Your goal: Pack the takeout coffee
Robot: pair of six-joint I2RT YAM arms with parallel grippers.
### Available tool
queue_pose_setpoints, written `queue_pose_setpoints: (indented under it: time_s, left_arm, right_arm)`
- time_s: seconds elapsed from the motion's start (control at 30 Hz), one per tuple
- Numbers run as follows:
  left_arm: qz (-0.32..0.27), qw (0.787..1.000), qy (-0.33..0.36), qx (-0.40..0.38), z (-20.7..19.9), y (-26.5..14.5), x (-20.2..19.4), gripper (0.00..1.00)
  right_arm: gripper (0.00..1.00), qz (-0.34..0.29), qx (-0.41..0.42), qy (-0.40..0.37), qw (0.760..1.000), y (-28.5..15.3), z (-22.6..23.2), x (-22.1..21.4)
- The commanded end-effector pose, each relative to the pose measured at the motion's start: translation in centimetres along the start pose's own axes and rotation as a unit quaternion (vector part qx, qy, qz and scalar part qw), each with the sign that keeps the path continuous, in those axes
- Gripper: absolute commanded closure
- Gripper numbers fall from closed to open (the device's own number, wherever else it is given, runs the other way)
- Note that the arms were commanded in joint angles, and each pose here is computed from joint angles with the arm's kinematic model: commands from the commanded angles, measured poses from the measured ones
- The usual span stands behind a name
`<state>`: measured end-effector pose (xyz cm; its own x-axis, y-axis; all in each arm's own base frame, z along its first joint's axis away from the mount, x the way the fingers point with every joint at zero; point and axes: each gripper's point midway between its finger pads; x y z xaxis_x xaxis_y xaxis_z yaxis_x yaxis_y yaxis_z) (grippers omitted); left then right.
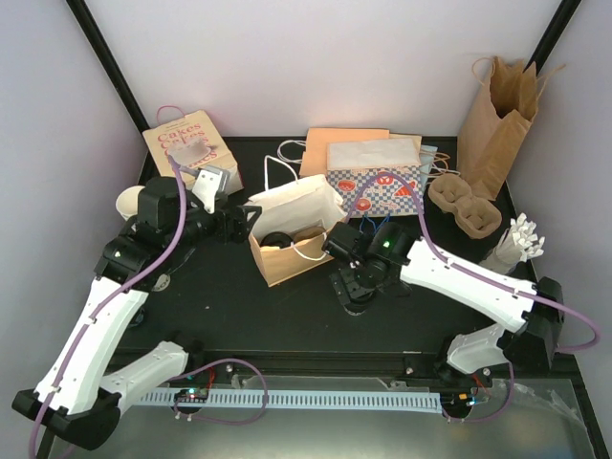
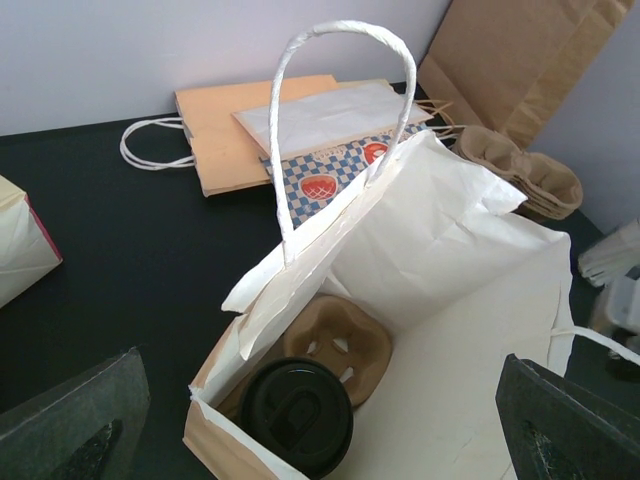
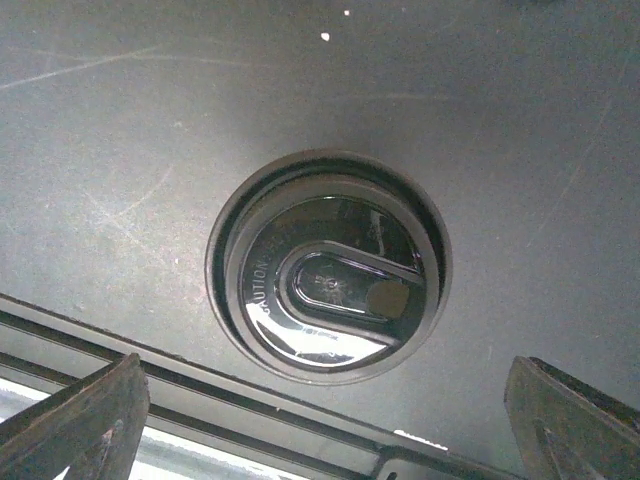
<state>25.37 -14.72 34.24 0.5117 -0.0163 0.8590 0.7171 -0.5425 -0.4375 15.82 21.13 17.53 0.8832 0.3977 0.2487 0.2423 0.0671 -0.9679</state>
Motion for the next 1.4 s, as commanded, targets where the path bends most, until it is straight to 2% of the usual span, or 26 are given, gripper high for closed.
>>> queue_pose_setpoints:
  time_s: [0.0,0.13,0.27,0.4,1.1,1.37]
  left_arm:
    - [-0.013,1.000,0.001,-0.004,-0.2,-0.7,0.3,0.02]
    - [-0.014,1.000,0.003,-0.006,-0.2,-0.8,0.4,0.02]
    - [-0.020,1.000,0.005,-0.012,-0.5,-0.9,0.5,0.02]
    - [-0.019,1.000,0.007,-0.013,-0.4,-0.8,0.3,0.02]
    - [-0.023,1.000,0.019,-0.006,-0.1,-1.2,-0.3,0.01]
    - [-0.021,1.000,0.019,-0.004,0.0,-1.1,-0.5,0.01]
  right_arm:
    - [0.02,0.037,0.009,0.034,0.999,0.4,-0.3,-0.4]
    - [0.02,0.032,0.012,0.125,0.992,-0.3,-1.4,0.4]
    - [0.00,0.051,0.029,0.173,0.983,-0.2,-0.8,0.5]
    - [0.00,0.090,0.009,0.179,0.980,0.6,-0.7,-0.2]
    - [0.07,0.109,0.002,0.200,0.974,2.5,0.1,-0.1]
    - [0.14,0.110,-0.005,0.199,0.974,3.4,0.1,0.2]
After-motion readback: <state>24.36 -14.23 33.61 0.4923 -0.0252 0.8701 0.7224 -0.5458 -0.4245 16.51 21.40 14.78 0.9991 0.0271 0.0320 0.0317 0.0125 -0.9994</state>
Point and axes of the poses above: each gripper's point midway between its finger pads, its own y axis out along the fingers, its own z axis along the line the jaws close on, x = y × z
